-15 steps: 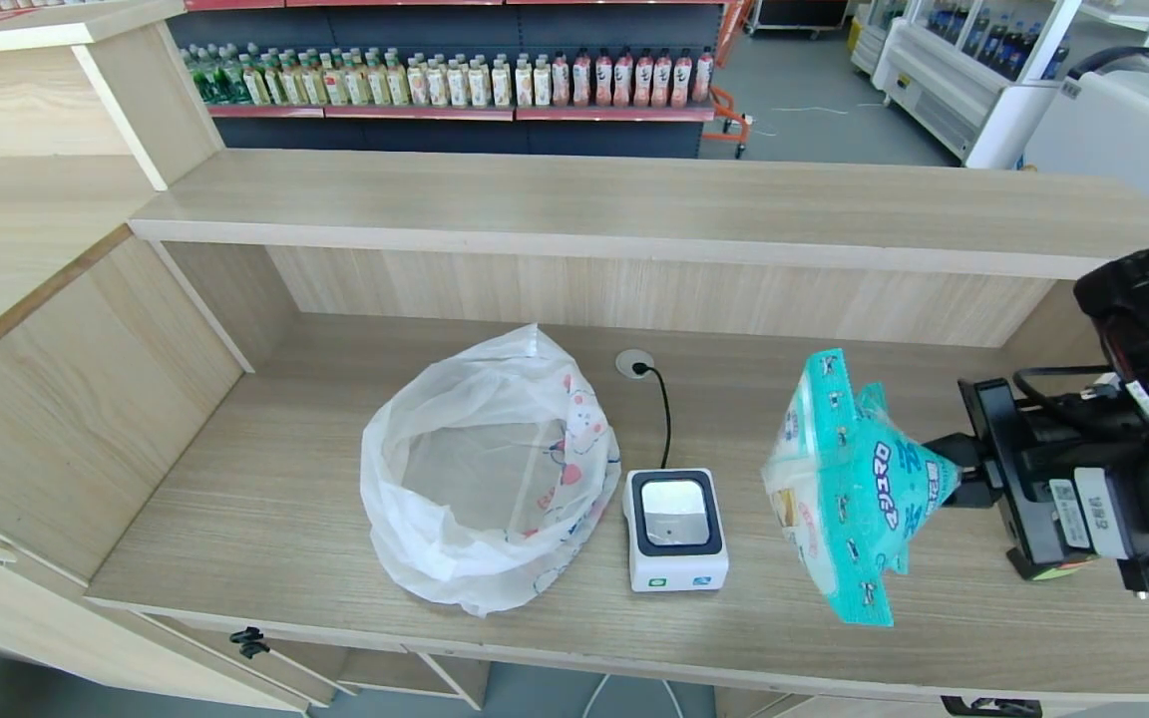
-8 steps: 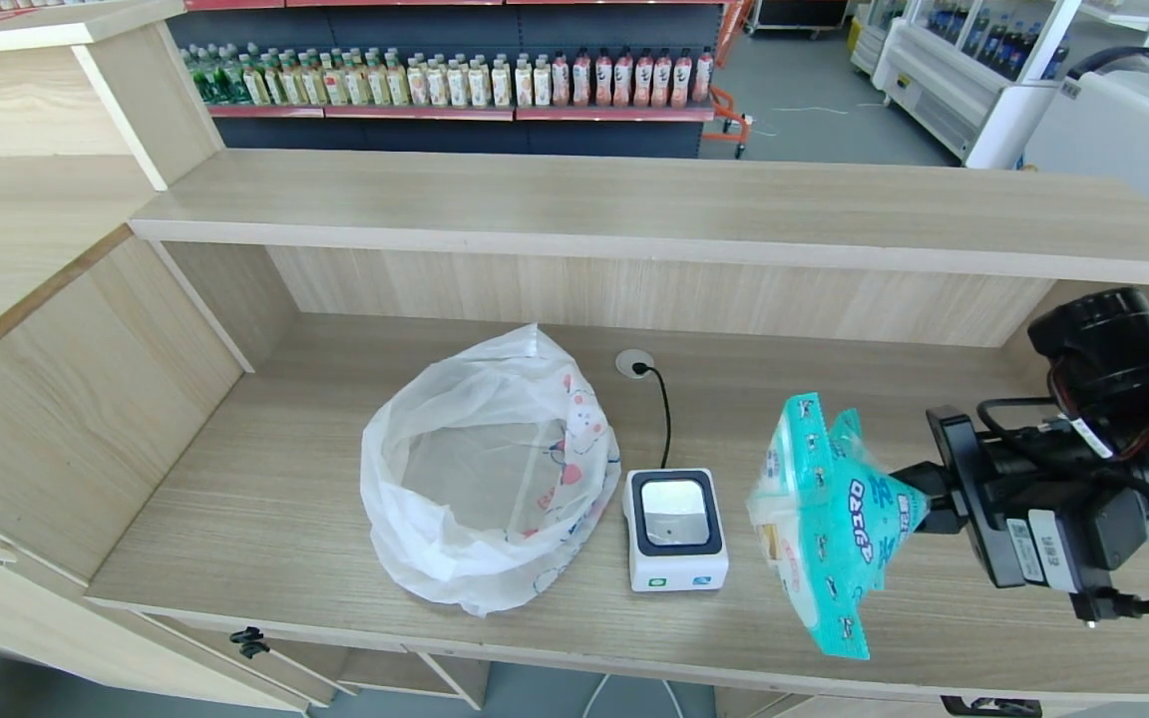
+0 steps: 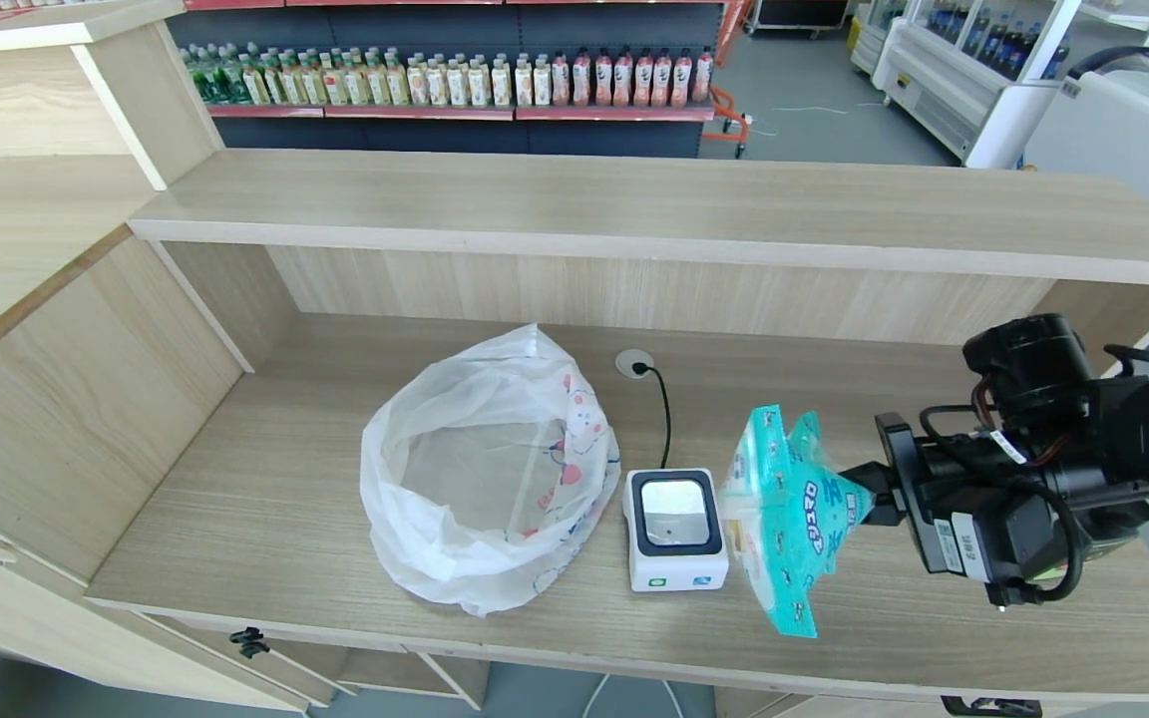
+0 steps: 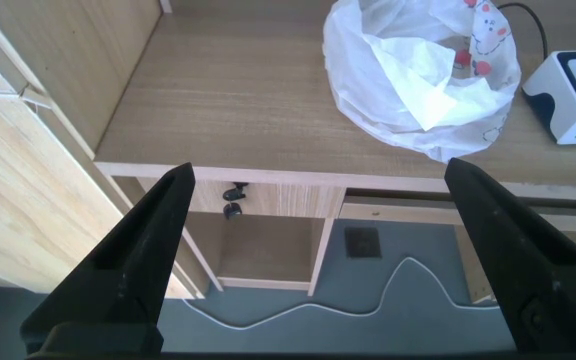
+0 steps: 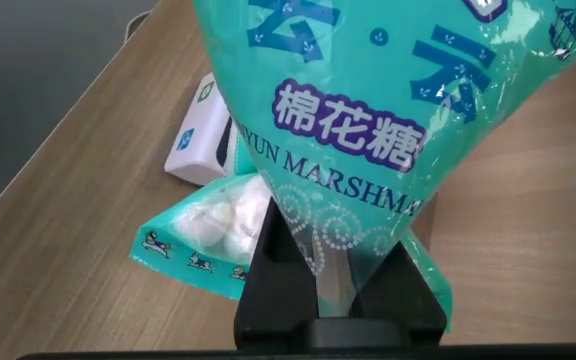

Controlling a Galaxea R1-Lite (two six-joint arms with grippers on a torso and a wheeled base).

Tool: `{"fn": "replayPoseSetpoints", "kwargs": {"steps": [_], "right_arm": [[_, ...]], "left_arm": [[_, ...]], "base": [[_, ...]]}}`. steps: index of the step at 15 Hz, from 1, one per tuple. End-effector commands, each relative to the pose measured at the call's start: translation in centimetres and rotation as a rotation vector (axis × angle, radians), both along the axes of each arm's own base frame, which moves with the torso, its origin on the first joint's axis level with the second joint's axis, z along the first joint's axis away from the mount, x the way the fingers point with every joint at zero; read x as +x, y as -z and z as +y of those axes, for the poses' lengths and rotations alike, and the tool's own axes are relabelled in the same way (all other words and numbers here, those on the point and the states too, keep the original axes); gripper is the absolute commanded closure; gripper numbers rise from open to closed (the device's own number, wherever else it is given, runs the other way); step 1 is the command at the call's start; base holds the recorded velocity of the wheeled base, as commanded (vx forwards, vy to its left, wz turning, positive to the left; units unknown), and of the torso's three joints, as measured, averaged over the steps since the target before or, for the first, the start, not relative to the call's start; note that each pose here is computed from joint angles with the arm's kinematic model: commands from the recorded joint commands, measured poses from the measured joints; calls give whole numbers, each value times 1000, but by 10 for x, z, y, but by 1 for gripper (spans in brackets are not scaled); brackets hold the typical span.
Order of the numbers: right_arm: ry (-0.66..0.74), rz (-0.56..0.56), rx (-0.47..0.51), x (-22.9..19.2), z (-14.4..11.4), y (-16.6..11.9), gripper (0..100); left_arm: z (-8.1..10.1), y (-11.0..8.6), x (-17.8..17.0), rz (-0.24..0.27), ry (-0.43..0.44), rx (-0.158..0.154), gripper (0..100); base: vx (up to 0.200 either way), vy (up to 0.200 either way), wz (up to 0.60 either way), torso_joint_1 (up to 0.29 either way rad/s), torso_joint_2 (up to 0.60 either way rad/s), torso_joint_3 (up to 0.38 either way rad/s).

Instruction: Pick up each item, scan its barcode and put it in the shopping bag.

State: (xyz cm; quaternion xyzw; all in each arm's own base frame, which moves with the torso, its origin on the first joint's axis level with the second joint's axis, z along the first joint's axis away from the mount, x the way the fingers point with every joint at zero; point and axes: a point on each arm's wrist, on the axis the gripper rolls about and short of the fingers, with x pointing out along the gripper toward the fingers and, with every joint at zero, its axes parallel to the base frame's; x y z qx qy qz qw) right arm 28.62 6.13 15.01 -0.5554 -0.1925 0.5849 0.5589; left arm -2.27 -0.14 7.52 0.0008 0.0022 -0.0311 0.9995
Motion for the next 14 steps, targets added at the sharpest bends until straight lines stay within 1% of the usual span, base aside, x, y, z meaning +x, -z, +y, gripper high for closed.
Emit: {"fn": "replayPoseSetpoints", "kwargs": {"steps": [1,4,5,9,11,14], "right_arm": [[-29,16,-2,5,9,7,100],[-81,-45,24,10,32,3,100],[-91,-57,27,12,35,3,100],[-102,-101,39,22,42,1,100],[-88,-151,50,28,41,1,100],[-87,-146,50,25,40,1,100]], "left_arm": [[0,0,0,0,-1,0,0],[0,0,0,0,-1,0,0],[0,0,0,0,-1,0,0],[0,0,0,0,1,0,0],[0,0,0,0,1,0,0],[0,0,0,0,1,0,0]], "base": [[0,0,0,0,0,0],[0,0,0,0,0,0],[0,0,0,0,0,0],[0,0,0,0,0,0],[0,0,0,0,0,0],[0,0,0,0,0,0]]}}
